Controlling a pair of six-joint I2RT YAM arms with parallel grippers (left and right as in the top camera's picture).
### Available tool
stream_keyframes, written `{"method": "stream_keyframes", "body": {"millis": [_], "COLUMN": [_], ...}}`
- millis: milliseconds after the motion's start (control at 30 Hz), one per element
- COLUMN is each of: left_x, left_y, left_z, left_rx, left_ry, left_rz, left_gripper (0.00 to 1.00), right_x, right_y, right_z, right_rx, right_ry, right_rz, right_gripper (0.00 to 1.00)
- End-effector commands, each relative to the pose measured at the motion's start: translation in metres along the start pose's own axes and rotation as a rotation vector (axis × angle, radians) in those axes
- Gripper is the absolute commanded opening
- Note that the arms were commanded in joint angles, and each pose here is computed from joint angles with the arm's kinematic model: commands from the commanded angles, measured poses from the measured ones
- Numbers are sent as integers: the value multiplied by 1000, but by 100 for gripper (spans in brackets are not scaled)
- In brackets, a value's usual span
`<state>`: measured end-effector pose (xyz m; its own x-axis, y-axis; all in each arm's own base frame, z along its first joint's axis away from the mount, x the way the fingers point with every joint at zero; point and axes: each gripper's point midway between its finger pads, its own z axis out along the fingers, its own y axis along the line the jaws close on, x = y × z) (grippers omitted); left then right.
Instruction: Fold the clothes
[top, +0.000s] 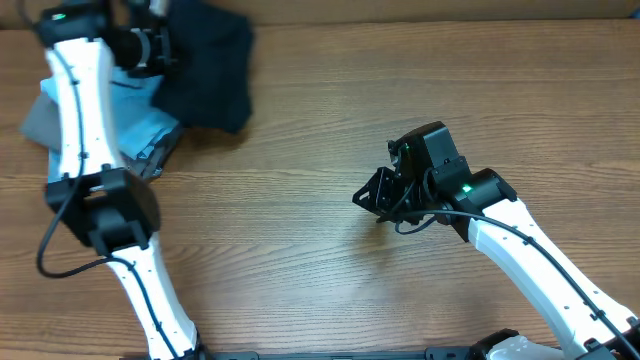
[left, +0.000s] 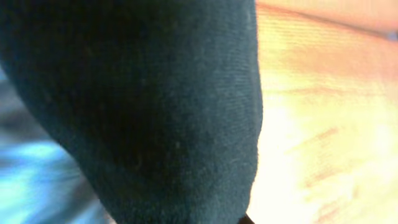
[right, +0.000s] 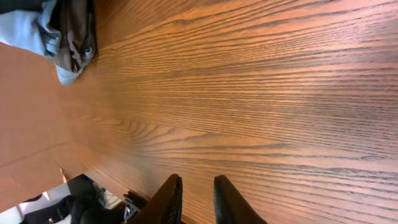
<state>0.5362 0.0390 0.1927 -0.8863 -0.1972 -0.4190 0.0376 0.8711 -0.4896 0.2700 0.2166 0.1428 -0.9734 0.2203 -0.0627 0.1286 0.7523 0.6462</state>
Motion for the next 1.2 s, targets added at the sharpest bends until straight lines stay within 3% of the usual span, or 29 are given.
{"method": "stream_keyframes", "body": {"millis": [0, 167, 467, 500, 567, 633, 767, 933, 1167], "left_x": [-18, -11, -2, -3, -3, 1, 11, 12, -9], "left_y": [29, 72, 154, 156, 157, 156, 160, 159, 76], "left_z": [-43, -78, -121, -122, -123, -122, -129, -183, -262], "left_rx": [-32, -5, -213, -215, -217, -216, -228, -226, -155], "left_ry": [-105, -141, -218, -224, -226, -204, -178, -270, -471], "left_rz": [-135, -277, -343, -341, -339, -323, -289, -312, -91], "left_gripper": [4, 4, 6, 17, 49, 94, 98, 100, 100], "right_x": [-3, -2, -4, -4, -4, -2, 2, 3, -5], "right_y": [-1, -2, -6, -6, -6, -7, -12, -13, -17], "right_z": [-2, -2, -2, -2, -2, -2, -3, -3, -3], "right_rx": [4, 9, 29, 30, 32, 36, 52, 56, 88], "right_ry": [-19, -16, -30, -30, -28, -22, -6, -2, -45], "right_rz": [-22, -19, -17, -17, -15, -11, 0, 3, -2], "right_gripper": [21, 20, 20, 20, 20, 20, 20, 20, 21]}}
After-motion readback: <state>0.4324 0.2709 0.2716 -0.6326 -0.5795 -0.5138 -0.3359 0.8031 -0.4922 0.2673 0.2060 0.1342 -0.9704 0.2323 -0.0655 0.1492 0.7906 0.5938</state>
